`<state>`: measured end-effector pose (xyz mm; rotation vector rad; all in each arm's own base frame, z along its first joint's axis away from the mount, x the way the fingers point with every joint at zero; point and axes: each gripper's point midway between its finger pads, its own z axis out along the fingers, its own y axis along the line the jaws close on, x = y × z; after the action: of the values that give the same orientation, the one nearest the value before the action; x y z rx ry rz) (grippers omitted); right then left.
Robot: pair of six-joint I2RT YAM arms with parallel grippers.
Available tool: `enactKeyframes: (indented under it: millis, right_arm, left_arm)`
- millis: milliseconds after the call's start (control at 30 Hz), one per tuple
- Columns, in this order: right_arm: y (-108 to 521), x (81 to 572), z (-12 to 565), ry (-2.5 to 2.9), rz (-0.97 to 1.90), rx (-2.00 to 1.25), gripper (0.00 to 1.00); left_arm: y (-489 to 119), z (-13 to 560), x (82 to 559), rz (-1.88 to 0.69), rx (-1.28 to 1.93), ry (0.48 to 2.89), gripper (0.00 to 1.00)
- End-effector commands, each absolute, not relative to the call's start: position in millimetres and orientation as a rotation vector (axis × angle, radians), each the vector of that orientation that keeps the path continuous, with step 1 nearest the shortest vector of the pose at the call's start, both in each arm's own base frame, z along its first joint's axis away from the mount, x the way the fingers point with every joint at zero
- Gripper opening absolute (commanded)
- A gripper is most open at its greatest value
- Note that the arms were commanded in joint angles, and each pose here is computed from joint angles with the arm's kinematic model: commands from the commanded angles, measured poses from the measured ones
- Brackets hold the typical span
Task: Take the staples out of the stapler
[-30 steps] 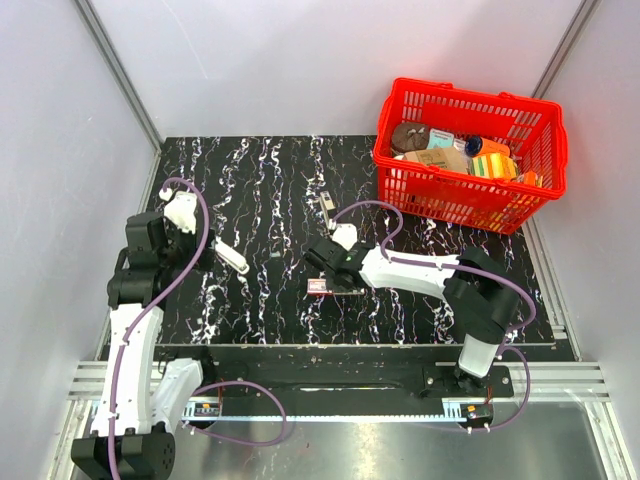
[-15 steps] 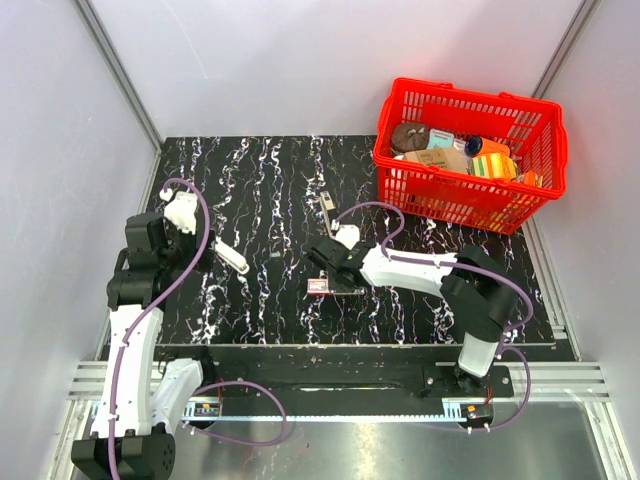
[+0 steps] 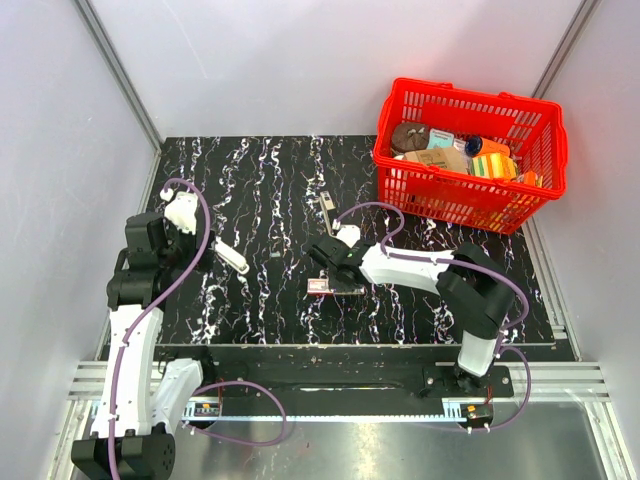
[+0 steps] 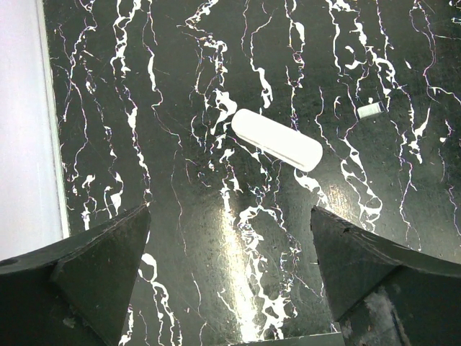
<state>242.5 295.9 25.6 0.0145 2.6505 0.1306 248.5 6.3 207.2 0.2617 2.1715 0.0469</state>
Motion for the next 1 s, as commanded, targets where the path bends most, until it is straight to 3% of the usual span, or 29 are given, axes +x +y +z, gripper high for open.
enactKeyframes:
  millis: [0, 167, 300, 400, 600, 967]
  right_arm:
    - [310, 252, 61, 2.585, 0.258, 0.036, 0.08]
    - [334, 269, 100, 2.495, 0.378, -0.014, 0.19]
    - [356, 285, 108, 2.454, 0.397, -0.119, 0.46]
    - [368, 294, 112, 2.42, 0.42, -0.151, 0.56]
    - [388, 310, 106, 2.366, 0.415, -0.306, 0.61]
    - [370, 273, 120, 2.296, 0.724, -0.243, 0.6]
  left_arm:
    - [5, 216, 253, 0.047, 0.279, 2.12, 0.99]
    - [4, 216, 254, 0.038, 0.283, 2.122, 0.99]
    - [-1, 210, 257, 0.009, 0.309, 2.133, 0.99]
    - [-8, 202, 266, -0.029, 0.347, 2.149, 0.99]
    - [-25, 181, 286, -0.046, 0.47, 2.197, 0.99]
    - [-106, 127, 330, -0.028, 1.19, 2.148, 0.99]
